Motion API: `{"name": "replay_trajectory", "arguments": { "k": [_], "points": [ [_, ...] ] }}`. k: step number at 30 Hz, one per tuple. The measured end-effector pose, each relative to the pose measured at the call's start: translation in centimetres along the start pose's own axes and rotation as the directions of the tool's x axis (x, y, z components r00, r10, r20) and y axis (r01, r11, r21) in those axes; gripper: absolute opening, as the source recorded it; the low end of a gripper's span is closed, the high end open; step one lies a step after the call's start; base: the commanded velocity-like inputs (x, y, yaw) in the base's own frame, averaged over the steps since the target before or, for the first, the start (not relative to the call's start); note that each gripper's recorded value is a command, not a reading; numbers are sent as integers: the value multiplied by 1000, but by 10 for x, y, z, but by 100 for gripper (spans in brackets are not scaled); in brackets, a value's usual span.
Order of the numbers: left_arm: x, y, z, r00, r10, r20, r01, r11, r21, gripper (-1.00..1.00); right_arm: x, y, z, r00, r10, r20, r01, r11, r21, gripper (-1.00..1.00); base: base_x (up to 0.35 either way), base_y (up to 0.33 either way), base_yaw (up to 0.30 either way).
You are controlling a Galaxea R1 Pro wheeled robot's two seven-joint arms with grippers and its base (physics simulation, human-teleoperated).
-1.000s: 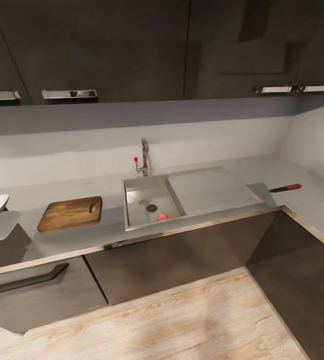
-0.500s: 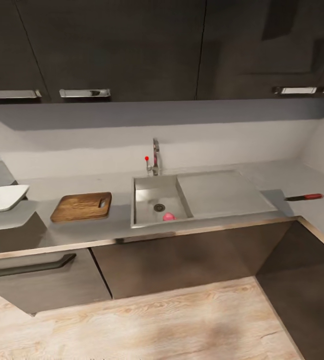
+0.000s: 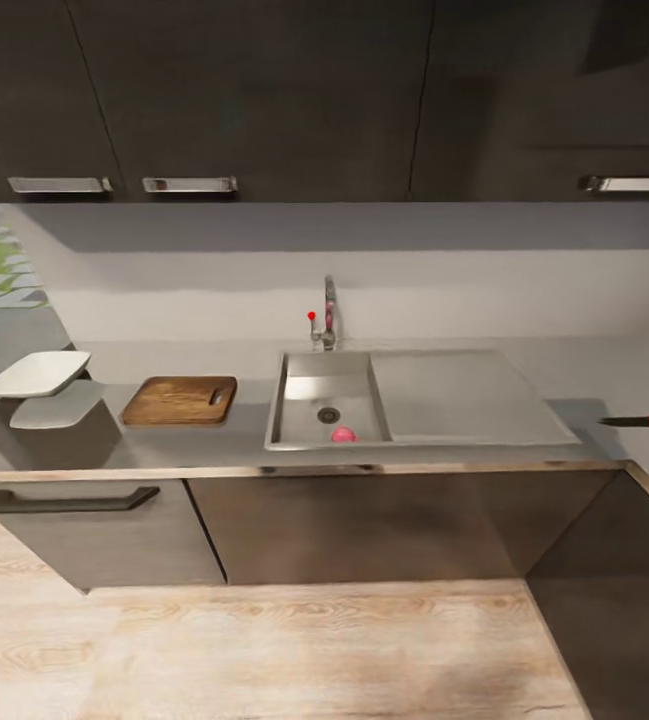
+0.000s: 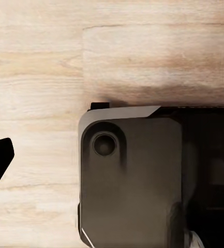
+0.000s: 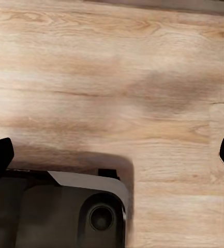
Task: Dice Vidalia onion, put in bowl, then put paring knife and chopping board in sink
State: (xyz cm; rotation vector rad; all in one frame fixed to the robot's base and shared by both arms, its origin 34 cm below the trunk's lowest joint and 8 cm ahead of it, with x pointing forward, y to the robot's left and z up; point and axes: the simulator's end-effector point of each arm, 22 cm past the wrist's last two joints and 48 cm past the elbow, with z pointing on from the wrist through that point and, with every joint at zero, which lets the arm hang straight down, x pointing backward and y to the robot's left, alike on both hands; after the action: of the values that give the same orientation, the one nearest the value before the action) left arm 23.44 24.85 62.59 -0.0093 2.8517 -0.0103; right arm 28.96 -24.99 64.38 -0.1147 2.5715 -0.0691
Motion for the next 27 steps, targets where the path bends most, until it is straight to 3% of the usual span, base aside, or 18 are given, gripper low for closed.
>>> {"name": "replay_trajectory", "arguments": {
  "k": [12, 27],
  "points": [
    [0, 0, 0, 1000, 0, 0, 0, 1000, 0, 100, 0, -1, 0, 1000, 0, 1, 0, 1000, 1, 100, 0, -140, 239],
    [0, 0, 0, 1000, 0, 0, 0, 1000, 0, 100, -1, -8, 0, 1000, 7, 5, -7, 1000, 13, 100, 0, -2, -20]
  ]
}}
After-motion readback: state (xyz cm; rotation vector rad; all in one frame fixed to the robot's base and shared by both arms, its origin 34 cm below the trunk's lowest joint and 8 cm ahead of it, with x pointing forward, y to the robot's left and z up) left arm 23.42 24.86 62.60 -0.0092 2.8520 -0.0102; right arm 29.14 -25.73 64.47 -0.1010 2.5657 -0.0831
